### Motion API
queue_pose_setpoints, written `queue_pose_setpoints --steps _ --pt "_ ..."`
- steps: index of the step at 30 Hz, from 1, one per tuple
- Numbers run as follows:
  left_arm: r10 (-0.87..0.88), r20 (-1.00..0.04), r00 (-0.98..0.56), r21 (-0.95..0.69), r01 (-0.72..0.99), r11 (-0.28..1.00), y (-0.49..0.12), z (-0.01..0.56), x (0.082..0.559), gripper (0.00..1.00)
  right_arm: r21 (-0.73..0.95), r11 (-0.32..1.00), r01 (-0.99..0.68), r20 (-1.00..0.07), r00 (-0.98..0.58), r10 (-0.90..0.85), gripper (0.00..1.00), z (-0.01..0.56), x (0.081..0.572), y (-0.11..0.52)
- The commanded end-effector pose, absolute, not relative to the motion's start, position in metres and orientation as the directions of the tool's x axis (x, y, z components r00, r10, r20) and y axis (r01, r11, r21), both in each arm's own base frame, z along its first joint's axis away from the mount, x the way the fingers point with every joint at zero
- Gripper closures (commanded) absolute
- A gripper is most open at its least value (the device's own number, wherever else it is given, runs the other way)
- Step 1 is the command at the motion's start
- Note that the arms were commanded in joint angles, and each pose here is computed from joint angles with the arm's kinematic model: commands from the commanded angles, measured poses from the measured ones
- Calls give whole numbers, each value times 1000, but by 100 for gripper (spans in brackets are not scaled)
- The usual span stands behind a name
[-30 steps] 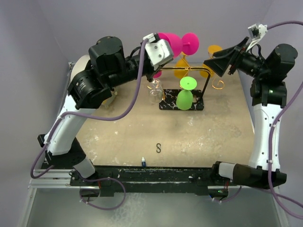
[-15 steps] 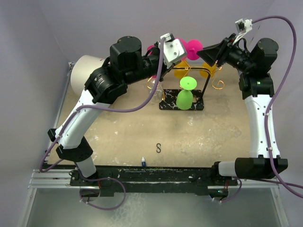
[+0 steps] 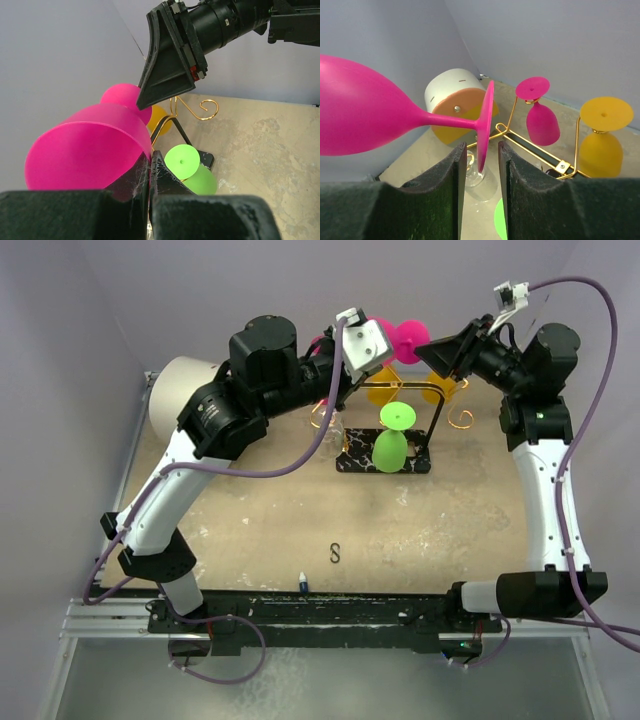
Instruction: Place the wine glass upside down on the wine glass rack
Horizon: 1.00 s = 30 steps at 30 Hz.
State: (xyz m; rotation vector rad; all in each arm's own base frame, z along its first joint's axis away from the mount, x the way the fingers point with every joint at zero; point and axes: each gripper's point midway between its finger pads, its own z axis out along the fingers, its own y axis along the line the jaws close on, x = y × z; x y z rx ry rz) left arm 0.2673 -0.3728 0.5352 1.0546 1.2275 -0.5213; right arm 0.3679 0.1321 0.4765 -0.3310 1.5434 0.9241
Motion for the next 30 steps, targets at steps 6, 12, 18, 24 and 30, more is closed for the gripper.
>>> queue_pose_setpoints --steps 6,12,18,24,30 --pt "106 -931 349 355 799 485 -366 569 261 100 363 616 -699 -924 -185 335 73 492 366 137" --pt "111 -932 346 356 806 474 -370 565 261 100 380 626 -681 -918 -196 344 75 488 371 136" --pt "113 -932 344 355 808 469 -372 563 262 100 390 658 -645 -917 -201 346 90 482 376 131" --pt "135 -929 344 366 813 453 -372 555 261 100 370 702 -608 -925 -171 339 100 486 378 123" --pt "169 -923 347 385 800 460 -366 549 262 81 348 741 -575 -934 -143 328 100 490 377 111"
